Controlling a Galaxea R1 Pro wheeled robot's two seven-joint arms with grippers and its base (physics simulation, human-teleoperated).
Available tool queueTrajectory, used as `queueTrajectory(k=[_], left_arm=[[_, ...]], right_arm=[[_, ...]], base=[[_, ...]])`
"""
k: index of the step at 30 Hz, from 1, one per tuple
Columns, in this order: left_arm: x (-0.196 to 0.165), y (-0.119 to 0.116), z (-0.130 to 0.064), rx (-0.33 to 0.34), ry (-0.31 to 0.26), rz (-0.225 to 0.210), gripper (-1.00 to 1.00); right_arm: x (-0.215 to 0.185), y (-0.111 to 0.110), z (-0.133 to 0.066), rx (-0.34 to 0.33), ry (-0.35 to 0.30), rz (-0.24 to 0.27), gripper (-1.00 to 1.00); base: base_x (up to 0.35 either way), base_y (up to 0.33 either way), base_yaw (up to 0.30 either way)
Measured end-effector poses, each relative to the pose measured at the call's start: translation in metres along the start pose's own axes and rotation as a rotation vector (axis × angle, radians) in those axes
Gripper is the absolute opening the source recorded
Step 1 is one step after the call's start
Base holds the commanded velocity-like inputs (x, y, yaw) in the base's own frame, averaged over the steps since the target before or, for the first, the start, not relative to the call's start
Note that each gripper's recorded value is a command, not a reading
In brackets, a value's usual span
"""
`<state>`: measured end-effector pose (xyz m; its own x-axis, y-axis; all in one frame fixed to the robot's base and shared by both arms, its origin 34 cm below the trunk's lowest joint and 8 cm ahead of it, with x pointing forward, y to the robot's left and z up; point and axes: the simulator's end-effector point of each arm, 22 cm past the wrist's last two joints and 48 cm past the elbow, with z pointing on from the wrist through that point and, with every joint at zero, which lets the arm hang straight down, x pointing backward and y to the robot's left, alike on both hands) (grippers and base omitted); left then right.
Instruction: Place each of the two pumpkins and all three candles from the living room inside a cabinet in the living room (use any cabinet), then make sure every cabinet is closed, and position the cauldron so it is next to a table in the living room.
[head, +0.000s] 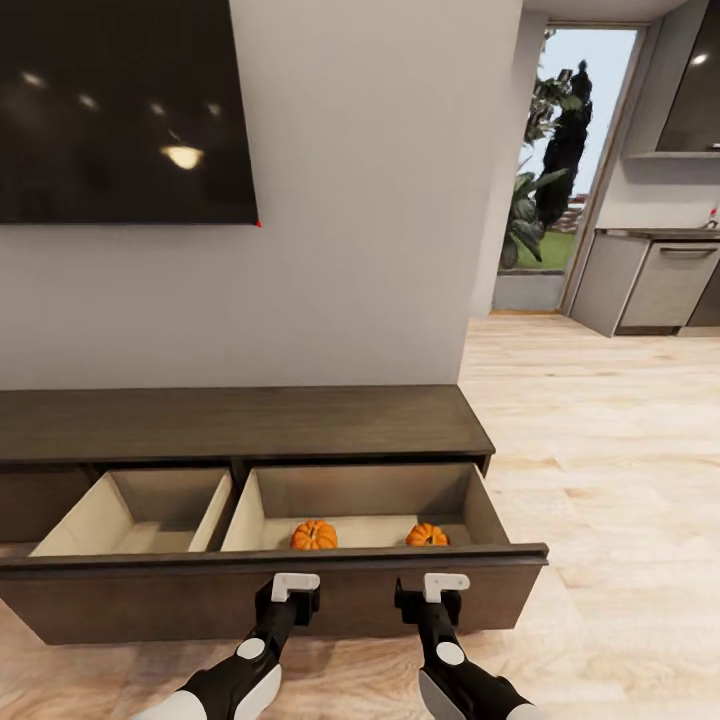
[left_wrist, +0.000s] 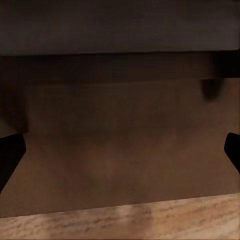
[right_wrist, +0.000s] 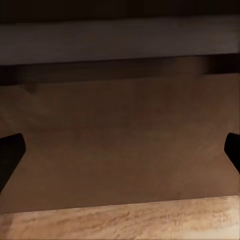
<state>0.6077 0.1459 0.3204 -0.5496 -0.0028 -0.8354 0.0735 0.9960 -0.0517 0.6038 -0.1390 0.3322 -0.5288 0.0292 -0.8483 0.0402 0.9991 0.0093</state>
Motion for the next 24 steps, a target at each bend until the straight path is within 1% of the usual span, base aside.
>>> queueTrajectory(k=[11, 15, 24], left_arm=[[0.0003, 0.0001, 0.0000, 0.000, 0.001, -0.001, 1.00], [0.0004, 0.0007, -0.0001, -0.002, 0.002, -0.004, 1.00], [0.0004, 0.0018, -0.0001, -0.006, 0.002, -0.007, 1.00]], right_arm=[[0.0009, -0.0009, 0.0001, 0.002, 0.003, 0.004, 1.00], [0.0007, -0.0009, -0.0001, 0.003, 0.002, 0.004, 1.00], [0.0006, -0.0010, -0.0001, 0.003, 0.002, 0.004, 1.00]], base=[[0.030, 0.000, 0.000], [0.260, 0.000, 0.000], [0.321, 0.000, 0.000]])
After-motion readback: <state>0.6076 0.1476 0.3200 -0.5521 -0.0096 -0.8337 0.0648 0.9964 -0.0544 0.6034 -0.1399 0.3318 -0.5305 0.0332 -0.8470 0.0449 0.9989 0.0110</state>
